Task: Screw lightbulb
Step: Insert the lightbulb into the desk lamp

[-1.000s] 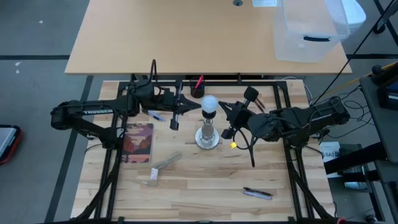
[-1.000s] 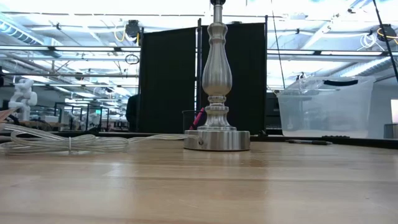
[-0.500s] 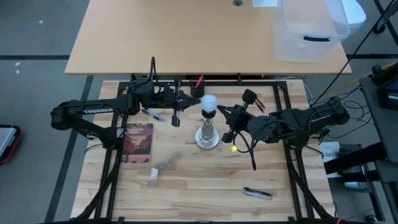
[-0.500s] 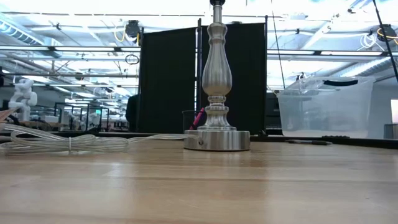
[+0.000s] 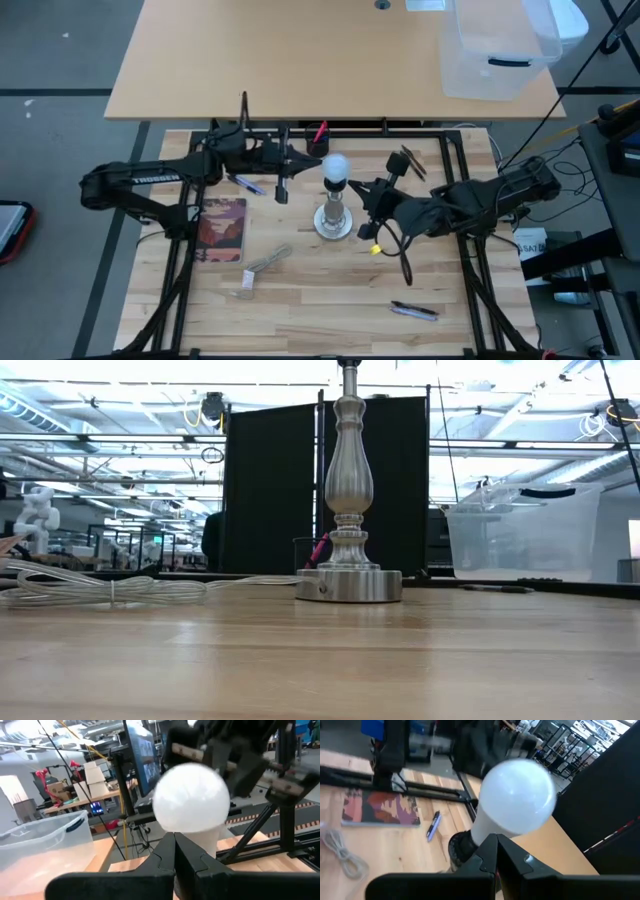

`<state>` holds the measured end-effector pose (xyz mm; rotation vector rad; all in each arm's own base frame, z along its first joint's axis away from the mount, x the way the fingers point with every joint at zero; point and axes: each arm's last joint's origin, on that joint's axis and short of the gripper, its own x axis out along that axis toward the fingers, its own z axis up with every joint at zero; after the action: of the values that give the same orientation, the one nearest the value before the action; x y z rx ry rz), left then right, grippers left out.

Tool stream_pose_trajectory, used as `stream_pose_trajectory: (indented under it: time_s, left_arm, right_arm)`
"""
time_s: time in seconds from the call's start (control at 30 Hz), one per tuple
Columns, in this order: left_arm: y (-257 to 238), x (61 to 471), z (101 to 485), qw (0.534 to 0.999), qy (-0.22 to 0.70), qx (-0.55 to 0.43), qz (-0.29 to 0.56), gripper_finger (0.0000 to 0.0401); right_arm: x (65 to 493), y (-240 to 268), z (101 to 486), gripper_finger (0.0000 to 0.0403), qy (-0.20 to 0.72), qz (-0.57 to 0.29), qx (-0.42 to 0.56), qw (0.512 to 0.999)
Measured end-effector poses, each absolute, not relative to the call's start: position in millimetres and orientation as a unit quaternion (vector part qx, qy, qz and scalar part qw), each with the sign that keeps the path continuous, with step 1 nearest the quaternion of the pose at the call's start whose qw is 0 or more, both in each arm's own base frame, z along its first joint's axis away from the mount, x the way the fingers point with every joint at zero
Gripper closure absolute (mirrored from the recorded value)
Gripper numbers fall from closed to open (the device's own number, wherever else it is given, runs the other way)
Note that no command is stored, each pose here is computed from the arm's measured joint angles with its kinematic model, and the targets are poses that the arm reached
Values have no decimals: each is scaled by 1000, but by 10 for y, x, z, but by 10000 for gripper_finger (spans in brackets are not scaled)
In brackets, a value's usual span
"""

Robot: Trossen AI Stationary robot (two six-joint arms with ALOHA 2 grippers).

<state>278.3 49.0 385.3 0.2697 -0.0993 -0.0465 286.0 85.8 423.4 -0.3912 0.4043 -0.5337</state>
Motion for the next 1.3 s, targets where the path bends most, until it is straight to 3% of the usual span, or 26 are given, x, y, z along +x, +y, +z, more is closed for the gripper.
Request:
stream_pose_trajectory:
  time_s: [0.33, 0.67, 1.3]
  left_arm:
    - [413, 2593, 3973, 987, -57, 142, -41, 401]
    - [242, 2715, 3884, 977, -54, 166, -121, 401]
    - [353, 2820, 3853, 981, -70, 152, -100, 401]
  right_arm:
    - [2941, 750, 4174, 403, 208, -326, -208, 898]
    - [2997, 590, 4250, 403, 195, -370, -221, 881]
    - [3032, 561, 4289, 403, 185, -343, -223, 894]
